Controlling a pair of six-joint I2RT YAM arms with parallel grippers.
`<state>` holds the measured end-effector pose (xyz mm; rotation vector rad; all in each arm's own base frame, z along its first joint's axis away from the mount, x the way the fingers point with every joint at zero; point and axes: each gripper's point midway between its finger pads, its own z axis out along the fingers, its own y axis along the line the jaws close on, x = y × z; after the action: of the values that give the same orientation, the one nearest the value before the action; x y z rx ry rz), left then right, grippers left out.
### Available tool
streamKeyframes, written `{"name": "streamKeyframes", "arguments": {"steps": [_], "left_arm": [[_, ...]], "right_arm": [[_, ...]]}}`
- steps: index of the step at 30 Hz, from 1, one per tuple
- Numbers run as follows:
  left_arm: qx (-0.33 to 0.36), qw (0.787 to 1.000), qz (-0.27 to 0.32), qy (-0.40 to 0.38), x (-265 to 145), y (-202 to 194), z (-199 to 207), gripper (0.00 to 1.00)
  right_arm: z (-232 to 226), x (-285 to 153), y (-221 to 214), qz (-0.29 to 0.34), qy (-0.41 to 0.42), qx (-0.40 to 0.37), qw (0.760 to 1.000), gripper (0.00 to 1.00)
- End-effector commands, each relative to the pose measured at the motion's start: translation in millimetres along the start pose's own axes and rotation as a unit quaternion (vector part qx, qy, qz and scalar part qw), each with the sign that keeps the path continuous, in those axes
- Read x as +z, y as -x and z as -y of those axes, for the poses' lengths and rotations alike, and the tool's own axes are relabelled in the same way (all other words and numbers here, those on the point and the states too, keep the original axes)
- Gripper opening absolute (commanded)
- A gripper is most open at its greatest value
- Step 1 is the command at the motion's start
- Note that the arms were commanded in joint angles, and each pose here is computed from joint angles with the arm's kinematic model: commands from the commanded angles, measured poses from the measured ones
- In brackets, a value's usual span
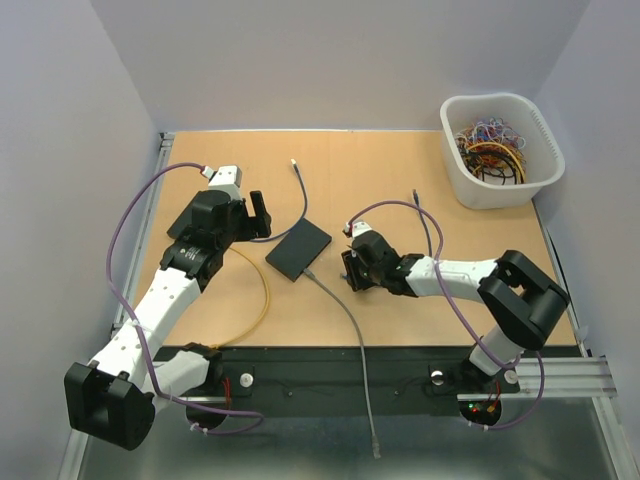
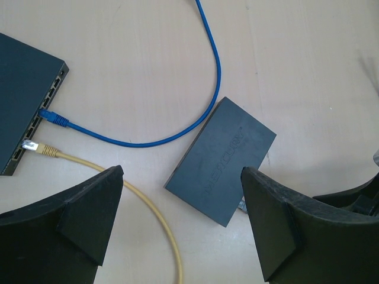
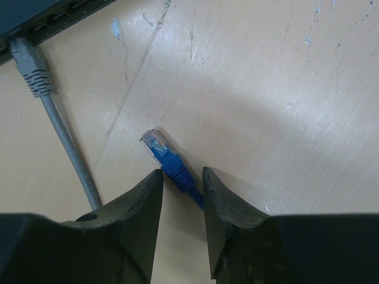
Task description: Insert the plug into the switch port
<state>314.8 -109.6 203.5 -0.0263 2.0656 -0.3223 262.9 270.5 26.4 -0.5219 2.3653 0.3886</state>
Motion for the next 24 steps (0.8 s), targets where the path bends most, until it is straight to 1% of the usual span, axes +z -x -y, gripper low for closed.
{"name": "streamKeyframes", "arguments": {"steps": [1, 4, 9, 15, 16, 17, 19, 20, 24], "left_arm": [[0.008, 1.0, 0.012, -0.001, -0.7, 6.3, -0.6, 0.93], [0.008, 1.0, 0.011, 0.0, -1.0, 5.1, -0.7, 0.93], [0.007, 1.0, 0.01, 0.001, -0.3, 4.6, -1.3, 0.93], [0.008, 1.0, 0.006, 0.0, 1.1, 2.9, -0.9, 0.93], [0.008, 1.0, 0.006, 0.0, 1.0, 2.6, -1.0, 0.93], [0.008, 1.0, 0.006, 0.002, 1.1, 2.7, -1.5, 0.93], [0.008, 1.0, 0.005, 0.002, 1.2, 2.0, -1.7, 0.93], [0.008, 1.0, 0.007, 0.001, 1.1, 3.0, -1.2, 0.93], [0.006, 1.0, 0.001, 0.001, 3.5, 0.4, -1.3, 0.93]], "right_arm": [[-6.9, 3.9, 12.0, 0.011, 0.015, 0.002, 1.0, 0.37], [-5.5, 3.9, 7.3, 0.006, 0.014, 0.001, 1.0, 0.34], [-1.3, -2.3, 4.5, 0.01, 0.008, 0.004, 1.0, 0.34], [0.8, -5.5, 1.1, 0.01, 0.007, 0.004, 1.0, 0.25], [0.6, -5.2, -0.3, 0.008, 0.008, 0.005, 1.0, 0.24], [0.8, -4.6, -2.0, 0.006, 0.008, 0.005, 1.0, 0.19], [0.0, -3.4, -4.6, 0.002, 0.011, 0.006, 1.0, 0.13], [-0.2, -3.1, -5.9, 0.0, 0.011, 0.006, 1.0, 0.09], [-0.4, -3.2, -5.1, 0.002, 0.013, 0.006, 1.0, 0.02]]}}
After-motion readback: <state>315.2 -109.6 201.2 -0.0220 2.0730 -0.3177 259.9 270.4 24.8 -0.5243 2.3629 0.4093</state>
